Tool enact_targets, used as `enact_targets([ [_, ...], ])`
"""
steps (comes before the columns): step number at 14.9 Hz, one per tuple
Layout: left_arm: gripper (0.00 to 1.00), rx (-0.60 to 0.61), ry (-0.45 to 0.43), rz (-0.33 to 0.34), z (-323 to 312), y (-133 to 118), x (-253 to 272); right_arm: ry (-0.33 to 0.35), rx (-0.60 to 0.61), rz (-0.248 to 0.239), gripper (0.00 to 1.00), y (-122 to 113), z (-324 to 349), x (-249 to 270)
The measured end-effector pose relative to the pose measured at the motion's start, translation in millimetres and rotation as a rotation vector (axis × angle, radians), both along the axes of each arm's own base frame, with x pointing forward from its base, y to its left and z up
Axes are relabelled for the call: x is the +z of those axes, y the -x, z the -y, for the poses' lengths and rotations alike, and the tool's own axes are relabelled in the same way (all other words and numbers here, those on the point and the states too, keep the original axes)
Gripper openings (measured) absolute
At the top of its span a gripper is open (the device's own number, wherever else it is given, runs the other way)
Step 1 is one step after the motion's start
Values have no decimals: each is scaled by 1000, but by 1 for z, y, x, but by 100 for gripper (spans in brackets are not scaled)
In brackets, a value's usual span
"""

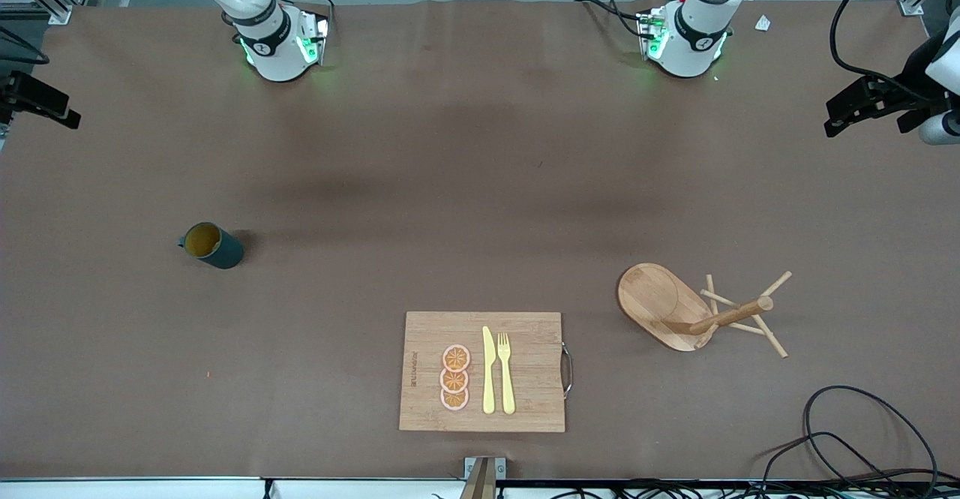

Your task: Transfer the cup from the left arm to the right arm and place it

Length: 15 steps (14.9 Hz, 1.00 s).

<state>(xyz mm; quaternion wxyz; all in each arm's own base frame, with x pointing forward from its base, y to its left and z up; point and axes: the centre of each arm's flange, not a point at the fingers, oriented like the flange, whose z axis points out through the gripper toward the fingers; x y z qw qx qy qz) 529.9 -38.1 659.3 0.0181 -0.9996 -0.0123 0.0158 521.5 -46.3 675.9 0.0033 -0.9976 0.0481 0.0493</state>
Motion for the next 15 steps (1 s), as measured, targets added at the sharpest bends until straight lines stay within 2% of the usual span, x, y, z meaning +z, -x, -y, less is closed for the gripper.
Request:
enact_targets([
  [6, 100, 1, 0, 5, -1, 0, 2, -3, 0, 41, 100, 9, 1, -10],
  [15, 100, -21, 0, 6, 13, 2, 3, -5, 2, 44, 100, 14, 1, -14],
])
